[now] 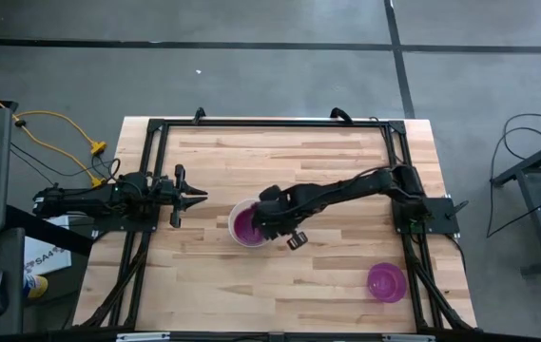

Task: Nest bowls inside each other
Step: Stack the purple bowl on top of the pink bowl on the table

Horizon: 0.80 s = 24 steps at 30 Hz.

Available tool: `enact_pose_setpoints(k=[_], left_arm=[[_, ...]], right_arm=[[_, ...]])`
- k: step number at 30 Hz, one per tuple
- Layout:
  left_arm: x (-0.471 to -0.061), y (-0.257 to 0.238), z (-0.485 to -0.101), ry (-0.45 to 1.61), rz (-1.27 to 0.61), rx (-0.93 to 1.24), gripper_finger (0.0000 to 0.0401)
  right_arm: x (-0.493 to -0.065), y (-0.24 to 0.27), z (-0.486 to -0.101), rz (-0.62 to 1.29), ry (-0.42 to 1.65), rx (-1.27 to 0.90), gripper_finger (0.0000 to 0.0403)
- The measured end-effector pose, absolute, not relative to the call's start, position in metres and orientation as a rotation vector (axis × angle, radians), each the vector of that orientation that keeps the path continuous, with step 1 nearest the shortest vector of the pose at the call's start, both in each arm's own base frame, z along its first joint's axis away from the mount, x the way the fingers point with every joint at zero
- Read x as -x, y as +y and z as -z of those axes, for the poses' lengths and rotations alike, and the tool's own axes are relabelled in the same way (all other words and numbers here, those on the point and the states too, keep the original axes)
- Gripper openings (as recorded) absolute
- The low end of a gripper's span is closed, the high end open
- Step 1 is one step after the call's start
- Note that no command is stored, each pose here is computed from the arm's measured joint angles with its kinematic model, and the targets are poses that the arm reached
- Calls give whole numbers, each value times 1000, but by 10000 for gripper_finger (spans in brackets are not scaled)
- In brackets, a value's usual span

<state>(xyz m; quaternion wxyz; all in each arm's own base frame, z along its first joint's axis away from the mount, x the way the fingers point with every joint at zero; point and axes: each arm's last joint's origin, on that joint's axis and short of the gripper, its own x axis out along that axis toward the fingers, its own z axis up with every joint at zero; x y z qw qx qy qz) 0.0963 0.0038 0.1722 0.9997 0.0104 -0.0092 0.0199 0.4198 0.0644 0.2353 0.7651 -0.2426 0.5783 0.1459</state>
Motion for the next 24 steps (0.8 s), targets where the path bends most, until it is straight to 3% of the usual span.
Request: enact_pose_setpoints(k=[6,14,24], left_arm=[[-96,4,-172,-18,-44,-21,58],[-97,4,-172,-13,-45,-21,58],[-97,4,-172,-13,-47,-21,58]], right_arm=[[-399,61,-244,-220,1276,299,68],[-341,56,-218,46,1222,40,68],[-286,65,-216,212,1212,-67,68]])
